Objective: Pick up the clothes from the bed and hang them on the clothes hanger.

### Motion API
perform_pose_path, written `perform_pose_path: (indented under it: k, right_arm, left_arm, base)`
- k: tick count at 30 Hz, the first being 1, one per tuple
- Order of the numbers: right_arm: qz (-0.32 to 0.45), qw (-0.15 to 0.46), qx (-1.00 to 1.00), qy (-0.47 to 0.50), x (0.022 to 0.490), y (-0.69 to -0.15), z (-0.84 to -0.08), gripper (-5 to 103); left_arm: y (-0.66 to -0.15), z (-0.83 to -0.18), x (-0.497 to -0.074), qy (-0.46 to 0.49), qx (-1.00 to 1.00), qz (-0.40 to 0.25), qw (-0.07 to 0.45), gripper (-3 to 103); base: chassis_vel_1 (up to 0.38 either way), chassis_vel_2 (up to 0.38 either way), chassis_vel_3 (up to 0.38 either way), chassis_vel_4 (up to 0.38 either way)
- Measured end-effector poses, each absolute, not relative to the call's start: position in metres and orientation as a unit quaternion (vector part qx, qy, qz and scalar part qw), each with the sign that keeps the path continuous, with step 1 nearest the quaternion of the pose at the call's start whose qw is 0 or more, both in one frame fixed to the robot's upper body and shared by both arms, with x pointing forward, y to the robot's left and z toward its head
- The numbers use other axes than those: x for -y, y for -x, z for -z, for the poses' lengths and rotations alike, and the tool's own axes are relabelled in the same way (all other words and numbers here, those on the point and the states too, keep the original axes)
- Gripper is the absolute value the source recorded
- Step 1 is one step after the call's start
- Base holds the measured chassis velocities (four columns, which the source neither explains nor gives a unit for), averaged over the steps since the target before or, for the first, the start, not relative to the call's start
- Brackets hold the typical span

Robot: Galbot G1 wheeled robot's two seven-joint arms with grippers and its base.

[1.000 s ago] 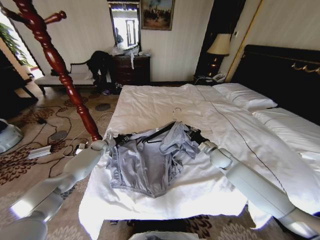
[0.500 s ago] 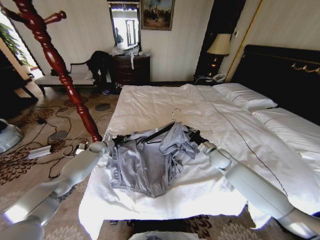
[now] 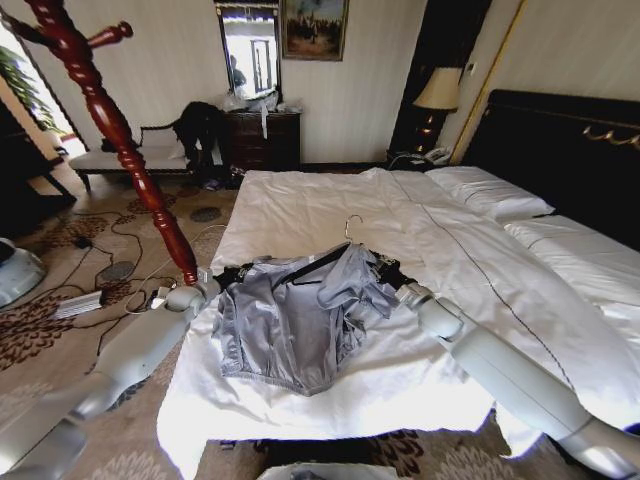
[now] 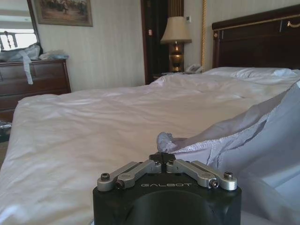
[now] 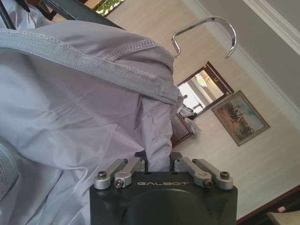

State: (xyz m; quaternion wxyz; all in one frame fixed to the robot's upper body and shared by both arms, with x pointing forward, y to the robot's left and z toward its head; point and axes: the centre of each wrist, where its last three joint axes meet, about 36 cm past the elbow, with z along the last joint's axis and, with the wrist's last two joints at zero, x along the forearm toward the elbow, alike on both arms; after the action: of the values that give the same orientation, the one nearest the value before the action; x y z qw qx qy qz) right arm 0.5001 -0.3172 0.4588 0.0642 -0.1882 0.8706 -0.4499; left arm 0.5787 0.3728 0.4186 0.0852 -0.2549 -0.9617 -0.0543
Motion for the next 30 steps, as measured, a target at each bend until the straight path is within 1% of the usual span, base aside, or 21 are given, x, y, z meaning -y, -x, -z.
perform_pose_path:
  k: [16, 19, 22, 30]
  right_arm:
    - [0.451, 0.064, -0.87, 0.19, 0.317, -0.496, -0.473, 21]
    - [0.448, 0.066, -0.871, 0.191, 0.313, -0.498, -0.477, 21]
    - [0.44, 0.066, -0.875, 0.192, 0.309, -0.498, -0.48, 21]
    - [0.44, 0.068, -0.874, 0.194, 0.305, -0.495, -0.483, 21]
  left_arm:
    - [-0.53, -0.449, -0.37, 0.231, 0.97, 0.047, 0.054, 0]
    - [-0.522, -0.458, -0.364, 0.219, 0.974, 0.037, 0.044, 0]
    - [-0.507, -0.473, -0.348, 0.213, 0.976, 0.018, 0.031, 0]
    - [-0.481, -0.503, -0.329, 0.229, 0.973, 0.013, 0.014, 0]
  base:
    - [0.0, 0.0, 0.0, 0.0]
    - [0.0, 0.0, 0.0, 0.0]
    - [0.0, 0.0, 0.0, 0.0]
    - [0.0, 0.0, 0.0, 0.0]
